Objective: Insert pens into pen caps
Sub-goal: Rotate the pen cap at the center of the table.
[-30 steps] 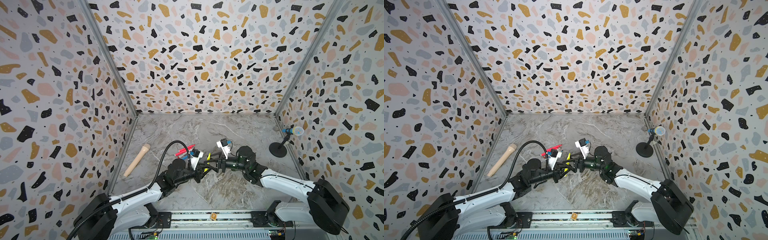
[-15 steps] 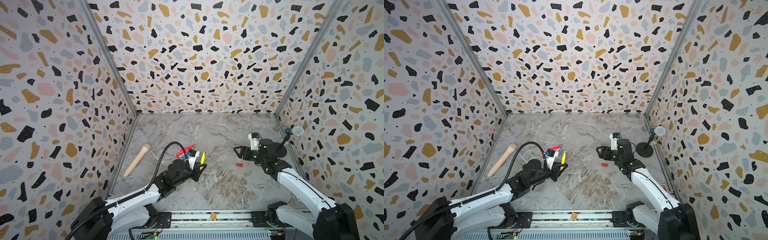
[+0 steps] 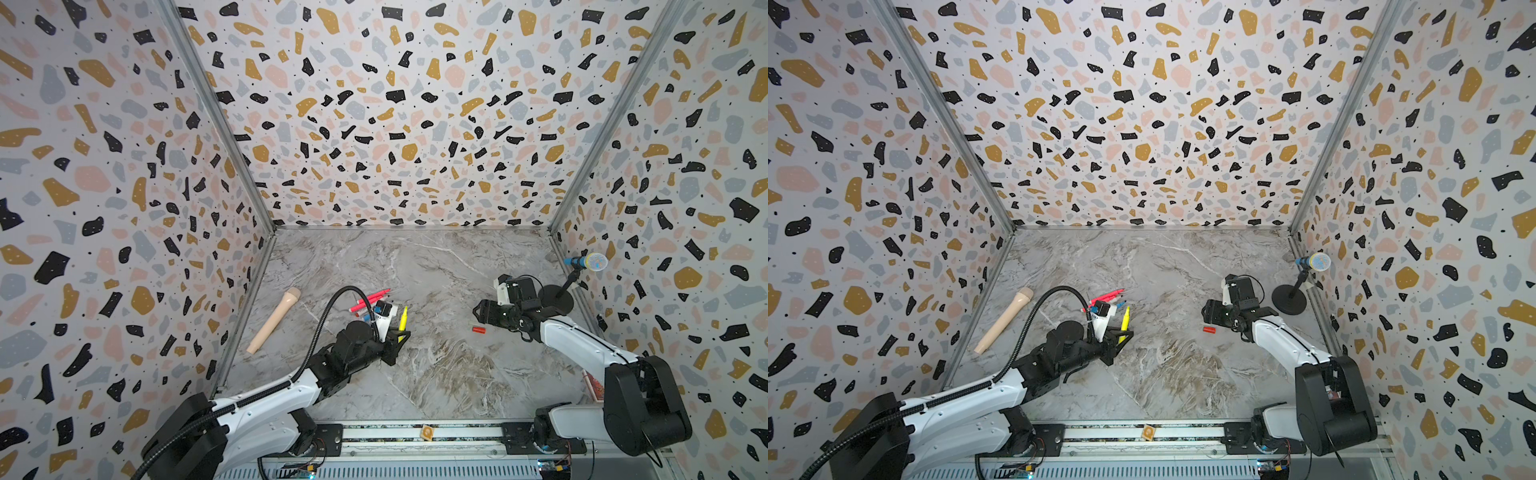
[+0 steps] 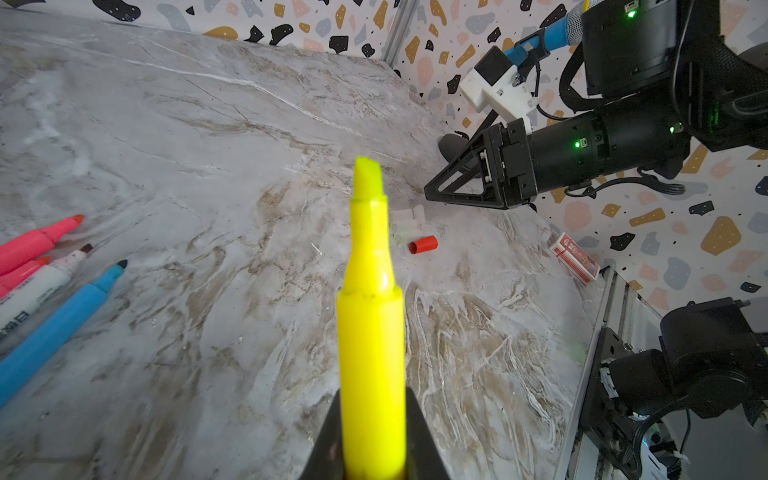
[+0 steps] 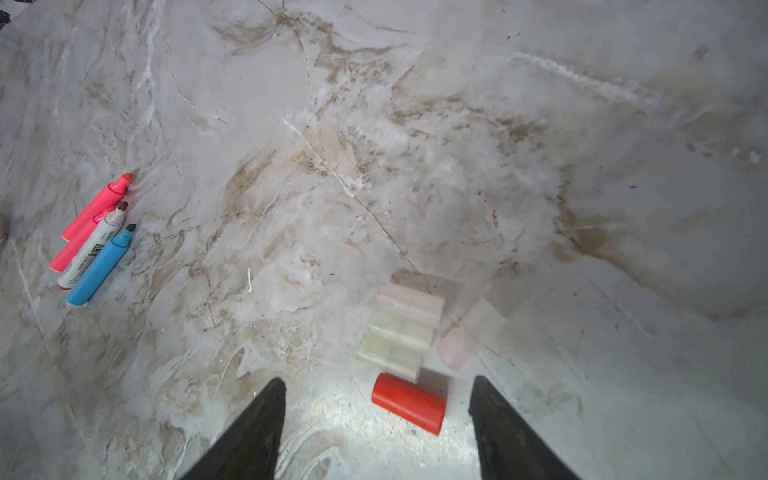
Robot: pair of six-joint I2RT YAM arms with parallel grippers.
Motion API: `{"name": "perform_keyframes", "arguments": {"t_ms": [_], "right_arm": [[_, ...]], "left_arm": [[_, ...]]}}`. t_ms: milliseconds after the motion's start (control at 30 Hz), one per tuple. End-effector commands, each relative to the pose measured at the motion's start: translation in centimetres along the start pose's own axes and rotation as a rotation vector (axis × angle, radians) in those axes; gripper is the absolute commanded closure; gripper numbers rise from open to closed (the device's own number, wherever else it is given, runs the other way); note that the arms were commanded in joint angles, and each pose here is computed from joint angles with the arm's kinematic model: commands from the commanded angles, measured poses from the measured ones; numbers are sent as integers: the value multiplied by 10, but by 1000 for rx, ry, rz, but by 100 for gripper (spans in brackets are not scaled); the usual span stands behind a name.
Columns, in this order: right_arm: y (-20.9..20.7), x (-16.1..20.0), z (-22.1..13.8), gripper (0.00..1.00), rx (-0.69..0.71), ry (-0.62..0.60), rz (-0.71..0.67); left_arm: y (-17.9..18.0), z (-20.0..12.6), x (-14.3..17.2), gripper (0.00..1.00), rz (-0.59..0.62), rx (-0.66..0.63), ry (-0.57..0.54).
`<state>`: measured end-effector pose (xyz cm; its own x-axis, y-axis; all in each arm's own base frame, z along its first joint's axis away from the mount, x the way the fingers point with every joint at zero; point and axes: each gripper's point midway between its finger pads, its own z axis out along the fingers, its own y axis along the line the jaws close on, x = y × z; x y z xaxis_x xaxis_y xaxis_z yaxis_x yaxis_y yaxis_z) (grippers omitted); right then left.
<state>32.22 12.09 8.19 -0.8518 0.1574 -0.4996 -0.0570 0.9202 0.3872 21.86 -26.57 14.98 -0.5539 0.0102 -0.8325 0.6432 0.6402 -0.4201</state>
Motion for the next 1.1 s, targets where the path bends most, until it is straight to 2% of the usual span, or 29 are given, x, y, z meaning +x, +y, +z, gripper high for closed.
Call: {"name": "perform_keyframes", "arguments": {"t_ms": [0, 633, 1067], "right_arm": [[6, -12, 3, 29, 2, 5, -38], [4, -5, 45, 30, 68, 92, -68], [30, 6, 59, 30, 2, 134, -108]], "left_arm": [[-1, 1, 0, 100, 6, 10, -14], [4, -2, 3, 100, 0, -14, -17], [8, -4, 2, 100, 3, -34, -22]]}}
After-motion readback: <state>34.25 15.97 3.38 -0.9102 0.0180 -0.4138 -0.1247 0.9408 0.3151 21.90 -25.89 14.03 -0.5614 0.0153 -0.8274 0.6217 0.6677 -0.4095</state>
